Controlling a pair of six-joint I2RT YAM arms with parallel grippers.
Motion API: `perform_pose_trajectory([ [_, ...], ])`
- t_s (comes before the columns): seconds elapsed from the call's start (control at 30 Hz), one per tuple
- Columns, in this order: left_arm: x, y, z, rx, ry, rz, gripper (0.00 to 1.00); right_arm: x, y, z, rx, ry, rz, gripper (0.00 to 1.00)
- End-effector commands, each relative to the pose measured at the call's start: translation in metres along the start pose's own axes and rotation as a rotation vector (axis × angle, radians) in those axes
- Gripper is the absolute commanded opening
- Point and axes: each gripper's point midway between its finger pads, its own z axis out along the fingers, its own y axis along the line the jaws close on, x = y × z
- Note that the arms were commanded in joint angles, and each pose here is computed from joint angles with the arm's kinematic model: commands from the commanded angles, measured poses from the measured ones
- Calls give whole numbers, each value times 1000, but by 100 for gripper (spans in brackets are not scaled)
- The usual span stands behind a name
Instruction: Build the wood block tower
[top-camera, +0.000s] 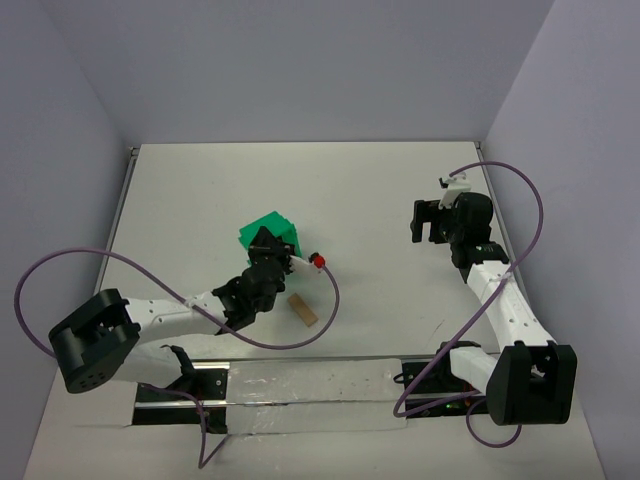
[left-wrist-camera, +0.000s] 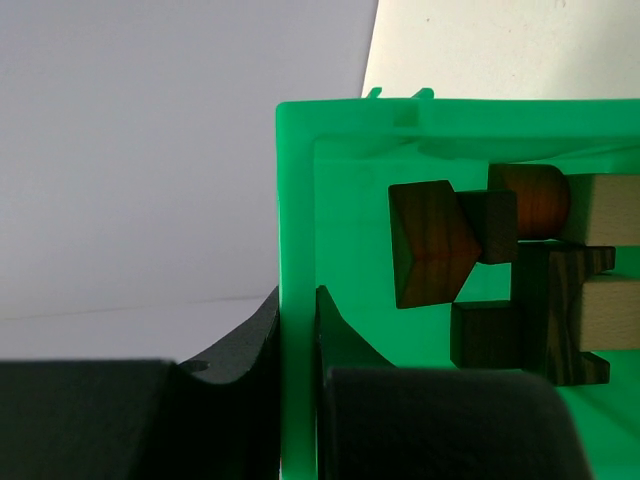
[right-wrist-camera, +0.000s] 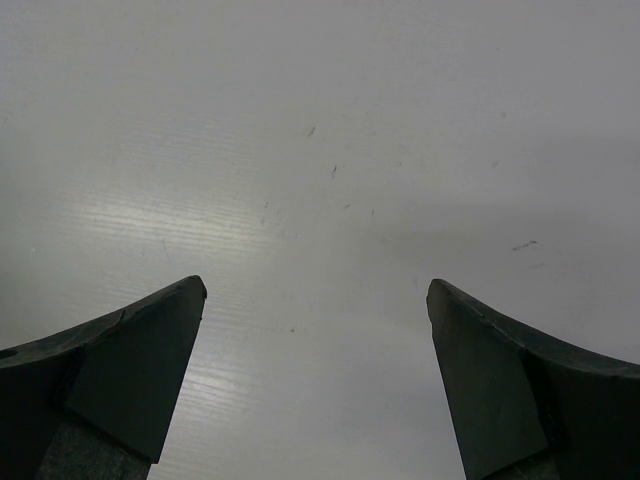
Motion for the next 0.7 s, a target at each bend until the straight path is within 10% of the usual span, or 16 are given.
perform_pose_trajectory([
  [0.0, -7, 24, -4, -106, -19, -25, 0, -35, -3, -9, 13, -87, -9, 100],
  [0.67, -5, 29, -9, -235, -7, 67, 0, -34, -3, -7, 14, -76, -3, 100],
])
